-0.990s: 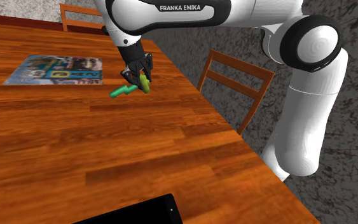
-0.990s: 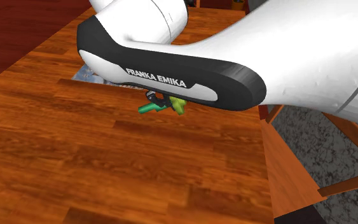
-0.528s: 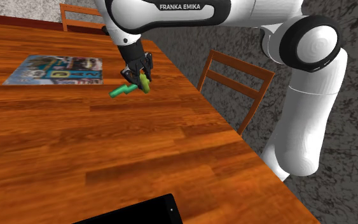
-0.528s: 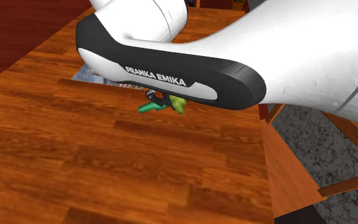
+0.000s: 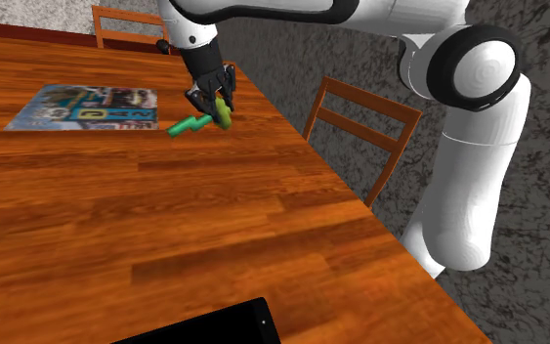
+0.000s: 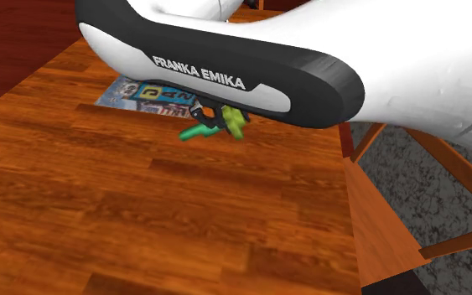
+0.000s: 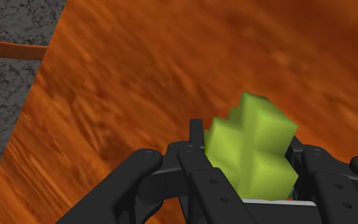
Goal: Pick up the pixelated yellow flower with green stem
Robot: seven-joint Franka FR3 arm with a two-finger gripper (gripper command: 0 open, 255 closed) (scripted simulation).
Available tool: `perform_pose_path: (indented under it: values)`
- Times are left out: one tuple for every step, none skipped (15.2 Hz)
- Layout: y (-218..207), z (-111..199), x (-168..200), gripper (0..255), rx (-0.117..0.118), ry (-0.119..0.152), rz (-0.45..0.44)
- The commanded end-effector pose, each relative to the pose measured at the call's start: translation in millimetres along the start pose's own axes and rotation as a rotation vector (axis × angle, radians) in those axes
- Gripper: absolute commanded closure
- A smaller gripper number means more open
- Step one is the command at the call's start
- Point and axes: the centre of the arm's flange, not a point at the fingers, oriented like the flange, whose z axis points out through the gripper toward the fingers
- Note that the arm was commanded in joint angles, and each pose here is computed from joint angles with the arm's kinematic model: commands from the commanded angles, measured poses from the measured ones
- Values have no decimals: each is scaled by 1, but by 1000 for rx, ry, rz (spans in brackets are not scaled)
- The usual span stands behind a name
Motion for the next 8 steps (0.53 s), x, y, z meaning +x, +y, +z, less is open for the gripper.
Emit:
perform_pose_path:
  values:
    - [5, -10, -1, 255, 0, 0, 0]
    - [6, -15, -2, 255, 0, 0, 0]
    - [8, -20, -3, 255, 0, 0, 0]
    - [10, -25, -3, 255, 0, 0, 0]
    - [12, -30, -4, 255, 0, 0, 0]
    - [14, -34, -5, 255, 0, 0, 0]
    - [14, -35, -5, 255, 0, 0, 0]
    - [14, -35, -5, 255, 0, 0, 0]
